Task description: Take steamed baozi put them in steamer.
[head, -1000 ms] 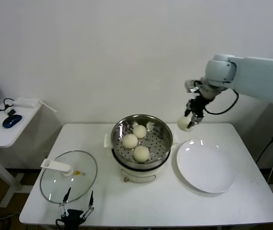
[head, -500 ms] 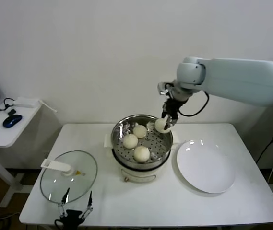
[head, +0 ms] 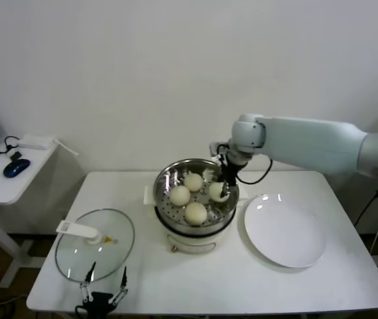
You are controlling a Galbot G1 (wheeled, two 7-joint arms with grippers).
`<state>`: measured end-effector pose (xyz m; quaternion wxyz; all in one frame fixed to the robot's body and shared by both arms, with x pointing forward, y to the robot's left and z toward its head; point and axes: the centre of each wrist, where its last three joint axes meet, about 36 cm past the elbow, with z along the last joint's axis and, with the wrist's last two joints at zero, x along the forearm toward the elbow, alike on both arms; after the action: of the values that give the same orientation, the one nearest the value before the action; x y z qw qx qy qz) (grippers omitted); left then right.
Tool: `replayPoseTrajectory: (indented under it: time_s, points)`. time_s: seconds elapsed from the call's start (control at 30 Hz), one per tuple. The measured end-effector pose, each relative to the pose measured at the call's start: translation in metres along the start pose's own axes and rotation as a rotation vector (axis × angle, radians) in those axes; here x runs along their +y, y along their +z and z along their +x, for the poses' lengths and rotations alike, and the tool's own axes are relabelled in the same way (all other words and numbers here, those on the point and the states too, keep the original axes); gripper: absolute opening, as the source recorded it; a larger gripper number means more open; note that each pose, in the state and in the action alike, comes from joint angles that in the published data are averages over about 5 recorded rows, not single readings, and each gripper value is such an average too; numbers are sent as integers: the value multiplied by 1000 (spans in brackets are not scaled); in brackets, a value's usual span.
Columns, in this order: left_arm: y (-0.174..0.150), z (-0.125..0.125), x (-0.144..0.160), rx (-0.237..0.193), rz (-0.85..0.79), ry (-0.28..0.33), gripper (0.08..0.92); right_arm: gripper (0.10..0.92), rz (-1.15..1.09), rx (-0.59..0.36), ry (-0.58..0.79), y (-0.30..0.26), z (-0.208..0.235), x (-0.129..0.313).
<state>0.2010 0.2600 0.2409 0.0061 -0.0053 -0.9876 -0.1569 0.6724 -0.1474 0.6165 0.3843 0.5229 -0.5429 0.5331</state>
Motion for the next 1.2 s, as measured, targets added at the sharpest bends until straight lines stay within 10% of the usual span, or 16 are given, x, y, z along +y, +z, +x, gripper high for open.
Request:
replayPoseTrajectory:
  time_s: [0.53, 1.2]
  points:
    - [-4, -1, 3, -6, -6, -6, 823, 815, -42, -58, 31, 8, 23, -9]
    - [-19, -9, -6, -47, 19, 11, 823, 823, -347, -342, 475, -2, 81, 30]
